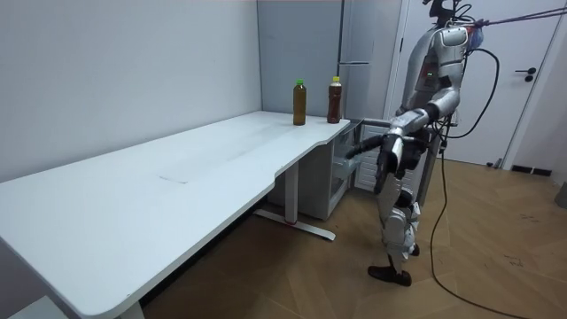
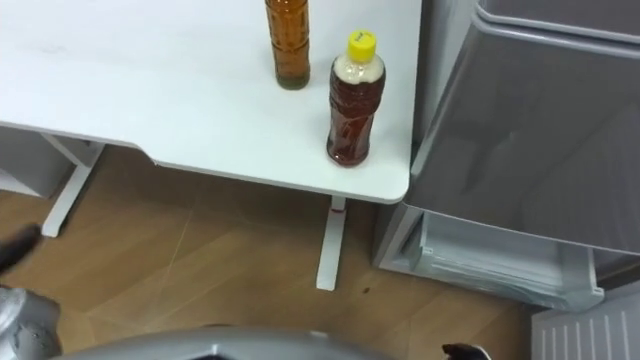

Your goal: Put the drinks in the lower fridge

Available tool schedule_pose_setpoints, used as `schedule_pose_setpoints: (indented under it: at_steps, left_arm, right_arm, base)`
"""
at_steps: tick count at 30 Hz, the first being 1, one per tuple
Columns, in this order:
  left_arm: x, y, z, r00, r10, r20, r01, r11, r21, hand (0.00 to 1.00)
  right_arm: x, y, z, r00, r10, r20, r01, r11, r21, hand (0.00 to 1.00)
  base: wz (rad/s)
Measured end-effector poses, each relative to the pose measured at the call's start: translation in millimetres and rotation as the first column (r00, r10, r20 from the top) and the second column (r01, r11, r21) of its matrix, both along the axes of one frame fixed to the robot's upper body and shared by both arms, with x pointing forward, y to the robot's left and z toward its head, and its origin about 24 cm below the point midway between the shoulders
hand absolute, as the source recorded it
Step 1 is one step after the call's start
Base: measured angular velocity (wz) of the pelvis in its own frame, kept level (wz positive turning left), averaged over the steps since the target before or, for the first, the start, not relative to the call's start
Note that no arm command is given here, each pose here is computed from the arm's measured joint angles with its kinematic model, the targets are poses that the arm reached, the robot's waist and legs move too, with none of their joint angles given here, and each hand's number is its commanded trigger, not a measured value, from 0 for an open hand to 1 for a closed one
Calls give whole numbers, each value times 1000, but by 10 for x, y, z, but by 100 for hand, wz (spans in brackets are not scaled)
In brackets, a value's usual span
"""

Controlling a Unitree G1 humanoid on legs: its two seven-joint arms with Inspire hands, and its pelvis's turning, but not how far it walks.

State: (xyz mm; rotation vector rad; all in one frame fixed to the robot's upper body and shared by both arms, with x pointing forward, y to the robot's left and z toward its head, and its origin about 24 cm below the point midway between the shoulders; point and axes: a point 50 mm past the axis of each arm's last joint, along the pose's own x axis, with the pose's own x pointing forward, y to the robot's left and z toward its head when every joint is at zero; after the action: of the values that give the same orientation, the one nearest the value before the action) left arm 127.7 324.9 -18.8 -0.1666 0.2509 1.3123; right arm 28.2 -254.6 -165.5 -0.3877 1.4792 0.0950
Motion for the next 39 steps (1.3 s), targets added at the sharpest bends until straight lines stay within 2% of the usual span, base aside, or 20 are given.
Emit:
schedule_pose_setpoints:
  at_steps: [5, 10, 16, 18, 25, 27, 31, 36, 39]
  left_arm:
    - [185, -40, 493, 979, -58, 194, 27, 987, 156, 0]
    - [312, -163, 781, 951, -204, 233, 127, 943, 309, 0]
    - [519, -393, 1083, 856, -439, 275, 297, 851, 433, 0]
    - [593, -486, 1180, 809, -517, 280, 349, 805, 479, 0]
    - [810, -746, 1284, 673, -709, 213, 505, 650, 567, 0]
    - [871, -853, 1314, 621, -765, 169, 551, 580, 600, 0]
    - [897, -1005, 1458, 540, -823, 175, 565, 509, 650, 0]
    - [900, -1195, 1716, 392, -908, 149, 567, 366, 738, 0]
    - [915, -1321, 1765, 306, -944, 126, 587, 291, 756, 0]
  right_arm:
    - [-41, -3, -1, 1000, 10, -13, -10, 1000, 14, 0]
    - [-57, 6, -3, 998, 60, -30, -59, 998, 32, 0]
    - [-117, 23, -11, 995, 78, -64, -74, 995, 66, 0]
    - [-156, 25, -13, 994, 74, -77, -68, 995, 77, 0]
    - [-194, 23, -13, 993, 66, -94, -58, 994, 90, 0]
    - [-201, 23, -14, 993, 66, -96, -57, 994, 90, 0]
    - [-133, 16, -12, 994, 72, -85, -64, 994, 91, 0]
    - [-112, -3, -6, 994, 74, -86, -66, 993, 93, 0]
    - [-135, -7, -7, 993, 72, -95, -63, 994, 91, 0]
  base:
    - [-4]
    - [0]
    - [0]
    - [0]
    - [0]
    - [0]
    - [-3]
    - [-2]
    - [-8]
